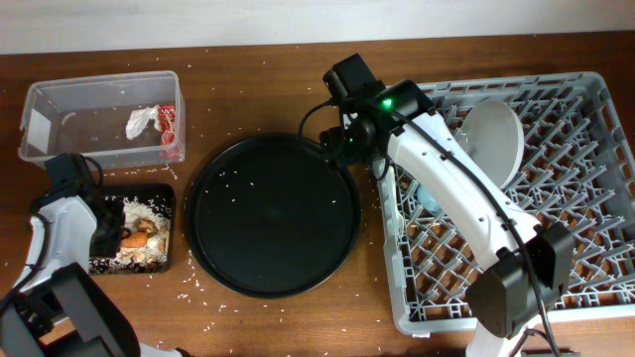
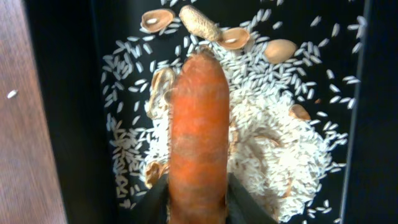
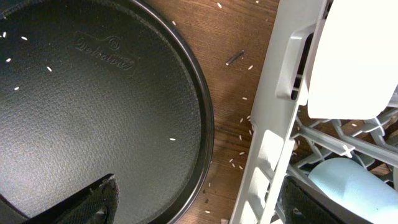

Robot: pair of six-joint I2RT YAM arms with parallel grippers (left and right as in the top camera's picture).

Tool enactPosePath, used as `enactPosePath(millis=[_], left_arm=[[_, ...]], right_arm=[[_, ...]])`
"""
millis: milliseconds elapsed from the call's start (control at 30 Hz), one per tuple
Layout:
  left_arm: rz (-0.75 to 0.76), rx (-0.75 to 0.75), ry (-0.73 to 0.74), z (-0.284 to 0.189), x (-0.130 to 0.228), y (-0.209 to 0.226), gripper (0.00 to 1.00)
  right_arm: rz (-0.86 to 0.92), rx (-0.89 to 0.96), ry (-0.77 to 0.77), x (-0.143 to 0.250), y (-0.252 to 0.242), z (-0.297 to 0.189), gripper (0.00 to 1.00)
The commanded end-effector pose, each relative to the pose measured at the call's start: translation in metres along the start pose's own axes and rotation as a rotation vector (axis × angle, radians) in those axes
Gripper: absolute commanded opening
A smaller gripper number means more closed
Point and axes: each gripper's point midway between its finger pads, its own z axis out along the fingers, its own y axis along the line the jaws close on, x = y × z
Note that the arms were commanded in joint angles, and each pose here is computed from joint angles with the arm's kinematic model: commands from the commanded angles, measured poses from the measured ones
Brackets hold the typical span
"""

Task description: Sort waste into correct bins and load items into the dishwasher rack

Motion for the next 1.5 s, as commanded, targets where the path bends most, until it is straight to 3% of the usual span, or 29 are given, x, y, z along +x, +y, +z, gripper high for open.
enactPosePath(millis=[0,267,400,433,467,500,667,900,1267,1467], left_arm=[[-0.018,0.008,-0.004,0.0,-0.002,-0.001,0.41],[-0.021,0.064,0.013,-0.02,-0.004,-0.009,0.43],[-0.025,0.228,0.013,-0.065,-0.007,-0.024,0.43],[-0.027,0.252,0.01,-0.072,-0.007,-0.026,0.51],[-0.029,0.266,0.003,-0.078,-0.008,-0.025,0.86],[-0.031,0.274,-0.003,-0.082,-0.009,-0.025,0.99],[-0.031,0.276,-0.004,-0.082,-0.009,-0.025,0.99],[-0.031,0.276,-0.004,-0.082,-0.009,-0.025,0.99],[-0.031,0.276,-0.004,-0.082,-0.009,-0.025,0.99],[-0.031,0.276,-0.004,-0.082,-0.009,-0.025,0.99]], right_arm=[[0.001,0.007,-0.006,-0.003,0.0,-0.001,0.83],[0.001,0.003,-0.017,-0.004,0.0,-0.005,0.87],[0.007,-0.024,-0.108,-0.014,0.001,-0.05,0.92],[0.008,-0.031,-0.139,-0.016,0.0,-0.064,0.94],[0.011,-0.035,-0.18,-0.017,-0.002,-0.082,0.96],[0.016,-0.027,-0.225,-0.017,-0.006,-0.1,1.0],[0.052,0.083,-0.384,0.006,-0.043,-0.179,0.99],[0.077,0.047,-0.539,0.035,-0.056,-0.246,0.99],[0.104,0.22,-0.483,0.053,-0.087,-0.241,0.98],[0.256,0.299,-0.551,0.05,-0.121,-0.242,0.99]])
